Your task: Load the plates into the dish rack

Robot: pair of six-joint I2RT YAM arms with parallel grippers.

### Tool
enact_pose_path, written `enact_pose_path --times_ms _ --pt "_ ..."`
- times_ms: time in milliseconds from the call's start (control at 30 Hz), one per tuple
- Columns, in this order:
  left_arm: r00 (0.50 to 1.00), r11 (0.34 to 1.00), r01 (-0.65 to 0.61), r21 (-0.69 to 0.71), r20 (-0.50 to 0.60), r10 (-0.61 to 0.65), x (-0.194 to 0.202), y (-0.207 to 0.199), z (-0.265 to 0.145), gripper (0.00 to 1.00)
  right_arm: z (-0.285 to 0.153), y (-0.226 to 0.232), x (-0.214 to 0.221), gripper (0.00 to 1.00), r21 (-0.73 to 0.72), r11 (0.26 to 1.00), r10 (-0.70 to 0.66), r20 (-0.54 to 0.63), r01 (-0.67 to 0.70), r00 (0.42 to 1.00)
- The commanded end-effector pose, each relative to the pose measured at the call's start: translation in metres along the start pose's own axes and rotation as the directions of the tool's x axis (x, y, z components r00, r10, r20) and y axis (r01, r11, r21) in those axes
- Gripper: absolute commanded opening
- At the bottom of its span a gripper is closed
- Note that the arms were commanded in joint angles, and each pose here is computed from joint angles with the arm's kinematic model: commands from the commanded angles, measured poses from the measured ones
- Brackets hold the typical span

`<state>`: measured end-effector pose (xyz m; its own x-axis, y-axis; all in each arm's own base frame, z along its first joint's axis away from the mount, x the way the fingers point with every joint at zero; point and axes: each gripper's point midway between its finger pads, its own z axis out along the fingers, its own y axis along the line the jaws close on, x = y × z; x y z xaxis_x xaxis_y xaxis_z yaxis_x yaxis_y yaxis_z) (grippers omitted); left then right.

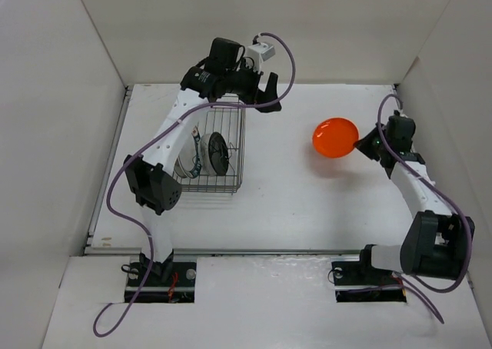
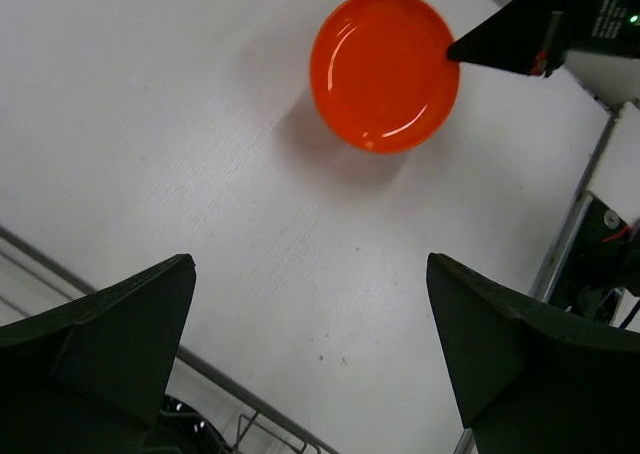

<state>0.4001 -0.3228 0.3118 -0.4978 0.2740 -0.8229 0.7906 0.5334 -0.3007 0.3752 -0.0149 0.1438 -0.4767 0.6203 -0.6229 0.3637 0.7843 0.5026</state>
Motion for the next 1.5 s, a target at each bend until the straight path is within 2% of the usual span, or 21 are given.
enact_pose_path --times_ms 0,33,133,300,800,933,967,1067,1167,1200,1233,1267,1300,1400,1467 --pt "0.995 0.984 -0.054 0.169 0.089 0.039 -0.024 -0.025 0.008 1.00 -0.015 0.065 -0.012 0.00 -0.221 0.970 -0.079 0.100 0.100 0.992" --pt "0.997 0.976 -0.035 0.214 0.076 0.019 -0.020 -0.027 0.017 1.00 -0.016 0.075 -0.009 0.00 -0.245 0.962 -0.093 0.104 0.116 0.990" --pt "0.998 0.972 -0.020 0.236 0.058 0.006 -0.016 -0.028 0.030 1.00 -0.030 0.112 -0.001 0.00 -0.336 0.925 -0.143 0.131 0.180 0.981" --pt "0.998 0.986 -0.005 0.168 0.058 -0.004 -0.009 -0.006 0.048 1.00 -0.052 0.155 0.002 0.00 -0.433 0.870 -0.170 0.186 0.236 0.968" --pt "0.999 0.995 0.037 0.090 0.020 -0.039 0.014 0.024 0.076 1.00 -0.093 0.194 -0.003 0.00 -0.558 0.780 -0.182 0.231 0.283 0.956" --pt "0.998 0.978 0.068 0.195 -0.017 -0.066 0.025 0.011 0.084 0.98 -0.103 0.205 -0.009 0.00 -0.587 0.751 -0.175 0.263 0.301 0.949" --pt "0.997 0.964 0.076 0.255 -0.030 -0.071 0.029 0.002 0.085 0.95 -0.106 0.208 -0.012 0.00 -0.590 0.748 -0.172 0.271 0.304 0.947" --pt "0.997 0.918 0.079 0.388 -0.049 -0.065 0.030 -0.022 0.075 0.60 -0.108 0.215 -0.011 0.00 -0.608 0.734 -0.168 0.268 0.302 0.949" --pt "0.993 0.892 0.109 0.440 -0.081 -0.081 0.039 -0.032 0.069 0.00 -0.107 0.217 -0.013 0.00 -0.611 0.735 -0.161 0.263 0.293 0.951" --pt "0.995 0.886 0.099 0.453 -0.071 -0.075 0.035 -0.038 0.061 0.00 -0.109 0.218 -0.017 0.22 -0.607 0.738 -0.154 0.275 0.295 0.949" --pt "0.995 0.882 0.099 0.461 -0.072 -0.074 0.035 -0.042 0.056 0.00 -0.108 0.218 -0.019 0.53 -0.603 0.745 -0.143 0.274 0.286 0.951" --pt "0.994 0.881 0.106 0.461 -0.072 -0.082 0.033 -0.046 0.051 0.00 -0.107 0.217 -0.020 0.78 -0.596 0.751 -0.140 0.278 0.285 0.950" --pt "0.994 0.904 0.109 0.413 -0.067 -0.089 0.031 -0.046 0.042 0.00 -0.108 0.215 -0.023 1.00 -0.573 0.770 -0.128 0.292 0.280 0.948" --pt "0.992 0.959 0.122 0.255 -0.043 -0.115 0.024 -0.026 0.019 0.00 -0.097 0.199 -0.018 1.00 -0.512 0.817 -0.147 0.264 0.267 0.953" --pt "0.993 0.993 0.114 0.034 -0.003 -0.114 0.022 -0.003 -0.008 0.00 -0.093 0.191 -0.014 1.00 -0.473 0.838 -0.160 0.262 0.271 0.952"
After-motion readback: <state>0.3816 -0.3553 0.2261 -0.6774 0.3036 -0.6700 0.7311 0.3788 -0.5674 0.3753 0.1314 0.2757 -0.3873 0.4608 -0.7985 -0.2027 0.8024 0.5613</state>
